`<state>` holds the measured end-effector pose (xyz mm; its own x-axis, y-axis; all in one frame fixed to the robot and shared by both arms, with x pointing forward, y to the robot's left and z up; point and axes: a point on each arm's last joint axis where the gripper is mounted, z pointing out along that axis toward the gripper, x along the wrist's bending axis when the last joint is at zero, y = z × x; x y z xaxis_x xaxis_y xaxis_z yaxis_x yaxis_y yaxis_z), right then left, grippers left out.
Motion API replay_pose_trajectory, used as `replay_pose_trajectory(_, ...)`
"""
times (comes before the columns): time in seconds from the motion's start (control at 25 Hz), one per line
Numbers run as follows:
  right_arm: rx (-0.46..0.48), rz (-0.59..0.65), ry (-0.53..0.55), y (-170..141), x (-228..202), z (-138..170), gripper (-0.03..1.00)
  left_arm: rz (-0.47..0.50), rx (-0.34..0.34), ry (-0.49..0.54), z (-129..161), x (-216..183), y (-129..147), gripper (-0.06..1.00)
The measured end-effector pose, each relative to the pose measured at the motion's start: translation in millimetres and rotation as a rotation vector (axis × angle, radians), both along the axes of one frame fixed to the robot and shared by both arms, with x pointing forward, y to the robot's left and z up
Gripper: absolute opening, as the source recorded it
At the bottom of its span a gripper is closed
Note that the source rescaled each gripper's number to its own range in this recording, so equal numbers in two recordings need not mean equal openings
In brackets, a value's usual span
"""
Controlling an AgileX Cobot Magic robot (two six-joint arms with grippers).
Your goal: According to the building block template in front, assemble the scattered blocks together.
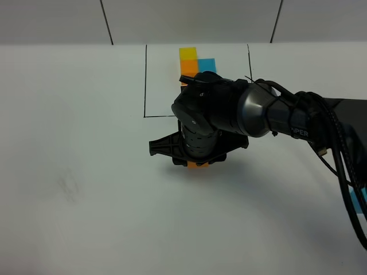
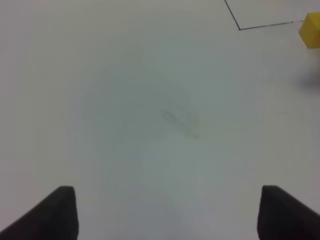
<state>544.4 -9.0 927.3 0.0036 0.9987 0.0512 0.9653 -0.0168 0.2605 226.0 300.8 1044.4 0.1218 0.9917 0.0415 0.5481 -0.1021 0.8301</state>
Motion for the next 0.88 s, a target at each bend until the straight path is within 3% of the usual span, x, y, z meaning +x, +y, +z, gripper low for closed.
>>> replay_pose_trajectory(0.88,0.032,-0.002,-0.021,1.2,19.6,-26.0,0.0,0.0,0.001,0.0,0.0,0.0,0.1,0.6)
